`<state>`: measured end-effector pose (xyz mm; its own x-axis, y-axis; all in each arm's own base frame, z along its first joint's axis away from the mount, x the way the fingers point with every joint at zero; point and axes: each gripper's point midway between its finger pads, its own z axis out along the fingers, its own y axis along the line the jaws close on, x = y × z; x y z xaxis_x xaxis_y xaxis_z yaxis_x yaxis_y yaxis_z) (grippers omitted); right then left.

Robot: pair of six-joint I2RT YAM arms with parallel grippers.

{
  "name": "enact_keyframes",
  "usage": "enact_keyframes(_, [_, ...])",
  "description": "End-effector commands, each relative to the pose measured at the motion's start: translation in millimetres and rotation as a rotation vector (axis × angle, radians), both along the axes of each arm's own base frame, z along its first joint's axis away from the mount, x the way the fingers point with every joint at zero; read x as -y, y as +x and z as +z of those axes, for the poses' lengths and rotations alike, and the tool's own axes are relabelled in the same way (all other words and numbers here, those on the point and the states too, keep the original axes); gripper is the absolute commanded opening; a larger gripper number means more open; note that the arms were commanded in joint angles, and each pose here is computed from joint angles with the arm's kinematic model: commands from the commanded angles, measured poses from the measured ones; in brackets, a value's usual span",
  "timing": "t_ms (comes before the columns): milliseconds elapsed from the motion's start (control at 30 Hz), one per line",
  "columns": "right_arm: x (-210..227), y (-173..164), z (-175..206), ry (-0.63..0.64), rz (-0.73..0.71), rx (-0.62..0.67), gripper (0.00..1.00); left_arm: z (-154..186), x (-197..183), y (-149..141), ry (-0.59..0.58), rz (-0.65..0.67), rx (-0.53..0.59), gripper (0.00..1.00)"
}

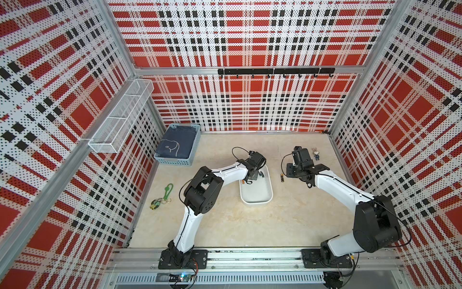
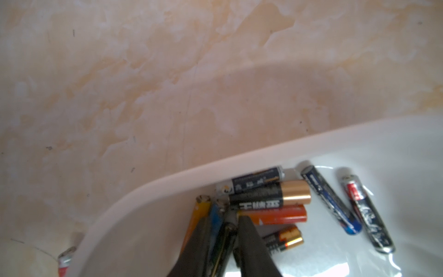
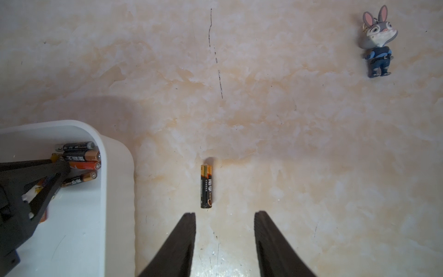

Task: Take the batteries out of the storage box
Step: Pick up the battery from the storage box.

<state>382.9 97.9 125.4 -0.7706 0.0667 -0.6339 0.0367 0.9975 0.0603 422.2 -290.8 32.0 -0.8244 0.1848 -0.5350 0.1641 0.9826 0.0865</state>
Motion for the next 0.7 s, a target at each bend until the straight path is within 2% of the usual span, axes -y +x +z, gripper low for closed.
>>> enact_keyframes(0, [4,1,-7,-0.014,-0.012,-0.007,0.47,-15,9,-10,-0.005,-0.030,-0.048,0.26])
enact_keyframes(333, [6,5,-14,-0.031,-0.026,-0.018,0.47,0,29,-19,-0.066,-0.059,-0.044,0.25])
enact_keyframes(667, [10,3,-16,-0.053,-0.038,-0.017,0.47,-27,5,-16,-0.011,-0.027,-0.087,0.25])
